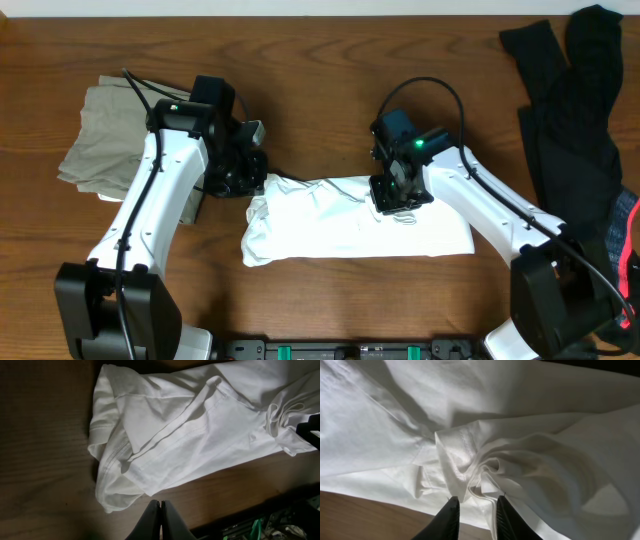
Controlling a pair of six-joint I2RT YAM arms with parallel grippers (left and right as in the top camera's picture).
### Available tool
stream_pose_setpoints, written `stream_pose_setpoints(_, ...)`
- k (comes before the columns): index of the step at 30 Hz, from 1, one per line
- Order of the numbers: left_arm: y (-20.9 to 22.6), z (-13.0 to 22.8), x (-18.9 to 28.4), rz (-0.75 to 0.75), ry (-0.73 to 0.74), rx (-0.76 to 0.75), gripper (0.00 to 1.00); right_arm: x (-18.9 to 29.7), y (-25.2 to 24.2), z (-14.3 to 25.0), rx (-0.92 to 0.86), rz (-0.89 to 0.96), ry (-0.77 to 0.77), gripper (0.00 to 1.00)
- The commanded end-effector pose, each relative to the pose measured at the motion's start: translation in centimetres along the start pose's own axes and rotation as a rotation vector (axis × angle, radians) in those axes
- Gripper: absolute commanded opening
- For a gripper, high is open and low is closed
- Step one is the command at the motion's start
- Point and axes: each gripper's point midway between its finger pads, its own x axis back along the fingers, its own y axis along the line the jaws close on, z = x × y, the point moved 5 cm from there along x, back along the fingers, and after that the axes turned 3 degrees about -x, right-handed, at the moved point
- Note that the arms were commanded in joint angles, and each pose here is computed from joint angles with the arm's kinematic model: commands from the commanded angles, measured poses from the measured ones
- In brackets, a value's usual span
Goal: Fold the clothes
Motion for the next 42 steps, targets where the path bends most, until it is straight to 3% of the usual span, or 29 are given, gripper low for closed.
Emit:
stream_pose_setpoints(1, 0.1, -0.1, 0.3, -0.004, -0.013, -0.002, 0.06, 2.9, 0.7, -0.4, 0.009, -0.029, -0.098, 0.24)
stream_pose_setpoints(6, 0.1, -0.1, 0.3, -0.004, -0.013, -0.002, 0.06, 6.4, -0.4, -0.7, 0.003, 0.026, -0.245, 0.24)
stream_pose_setpoints(11, 0.1, -0.2, 0.3, -0.004, -0.014, -0.002, 0.06, 9.0, -2.3, -1.7, -0.044, 0.080, -0.374, 0.17)
stream_pose_setpoints(23, 0.1, -0.1, 0.3, -0.004, -0.009, 0.000, 0.06, 3.6, -5.9, -3.1, -0.177, 0.201, -0.222, 0.12)
stream_pose_setpoints(42, 0.1, -0.1, 0.3, -0.004, -0.009, 0.000, 0.06, 1.4, -6.3, -2.9, -0.232, 0.224, -0.215, 0.13)
